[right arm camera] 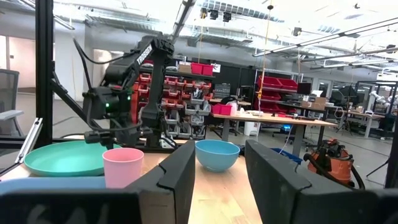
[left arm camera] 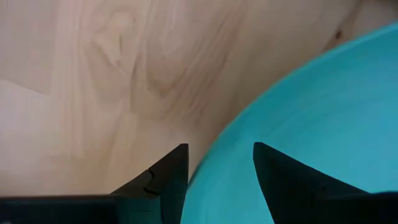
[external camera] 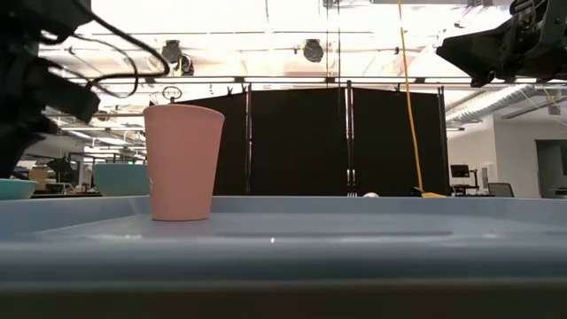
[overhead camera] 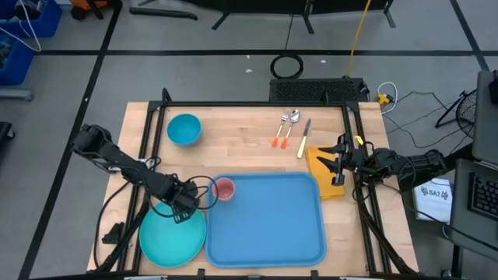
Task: Set up tray
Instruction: Put the light blue plate on the blue tray
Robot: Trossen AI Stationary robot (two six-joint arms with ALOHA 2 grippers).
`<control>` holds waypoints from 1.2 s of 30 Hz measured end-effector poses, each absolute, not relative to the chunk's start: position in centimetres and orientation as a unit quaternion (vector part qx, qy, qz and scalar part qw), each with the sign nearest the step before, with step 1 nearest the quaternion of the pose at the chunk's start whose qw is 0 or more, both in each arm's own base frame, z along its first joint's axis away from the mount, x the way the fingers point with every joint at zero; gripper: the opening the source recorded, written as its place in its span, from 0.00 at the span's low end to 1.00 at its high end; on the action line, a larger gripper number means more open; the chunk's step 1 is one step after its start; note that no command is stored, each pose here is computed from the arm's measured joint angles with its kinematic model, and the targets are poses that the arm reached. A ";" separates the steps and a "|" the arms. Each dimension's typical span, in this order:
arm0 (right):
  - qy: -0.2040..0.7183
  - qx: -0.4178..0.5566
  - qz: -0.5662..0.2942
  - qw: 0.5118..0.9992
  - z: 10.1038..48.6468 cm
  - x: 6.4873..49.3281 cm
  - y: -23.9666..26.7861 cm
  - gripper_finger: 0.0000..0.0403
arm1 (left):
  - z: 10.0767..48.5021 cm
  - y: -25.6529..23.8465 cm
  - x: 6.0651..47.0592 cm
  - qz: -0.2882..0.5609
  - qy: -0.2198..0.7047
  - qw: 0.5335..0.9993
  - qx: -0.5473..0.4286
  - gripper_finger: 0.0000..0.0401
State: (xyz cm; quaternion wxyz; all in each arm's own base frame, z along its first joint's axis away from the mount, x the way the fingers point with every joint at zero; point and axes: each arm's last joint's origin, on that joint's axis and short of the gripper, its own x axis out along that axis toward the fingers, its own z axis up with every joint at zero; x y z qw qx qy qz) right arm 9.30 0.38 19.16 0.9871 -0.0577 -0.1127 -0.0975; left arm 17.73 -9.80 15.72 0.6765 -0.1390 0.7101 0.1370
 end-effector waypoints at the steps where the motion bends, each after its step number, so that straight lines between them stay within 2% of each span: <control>1: -0.113 -0.058 -0.097 0.987 19.2 9.3 0.4 0.32 | 15.4 -9.7 17.7 0.136 0.709 0.677 -0.142 0.46; 8: -0.113 -0.058 -0.097 0.987 19.2 9.3 0.4 0.32 | 14.8 -9.6 17.5 0.127 0.707 0.681 -0.139 0.44; 10: -0.113 -0.058 -0.097 0.987 19.2 9.3 0.4 0.32 | 14.8 -9.7 17.4 0.119 0.711 0.679 -0.139 0.35; 13: -0.113 -0.058 -0.097 0.987 19.2 9.3 0.4 0.32 | 14.9 -9.8 17.3 0.096 0.725 0.666 -0.149 0.14; 15: -0.113 -0.058 -0.097 0.987 19.2 9.3 0.4 0.32 | 14.9 -10.0 17.3 0.085 0.731 0.656 -0.166 0.05; 20: -0.113 -0.058 -0.097 0.987 19.2 9.3 0.4 0.32 | 15.1 -10.3 17.4 0.113 0.718 0.663 -0.181 0.02; 27: -0.113 -0.058 -0.098 0.987 19.2 9.3 0.4 0.32 | 16.2 -11.3 17.6 0.095 0.714 0.672 -0.174 0.02; 36: -0.113 -0.058 -0.097 0.987 19.2 9.3 0.4 0.32 | 20.4 -13.3 19.4 0.054 0.665 0.717 -0.202 0.02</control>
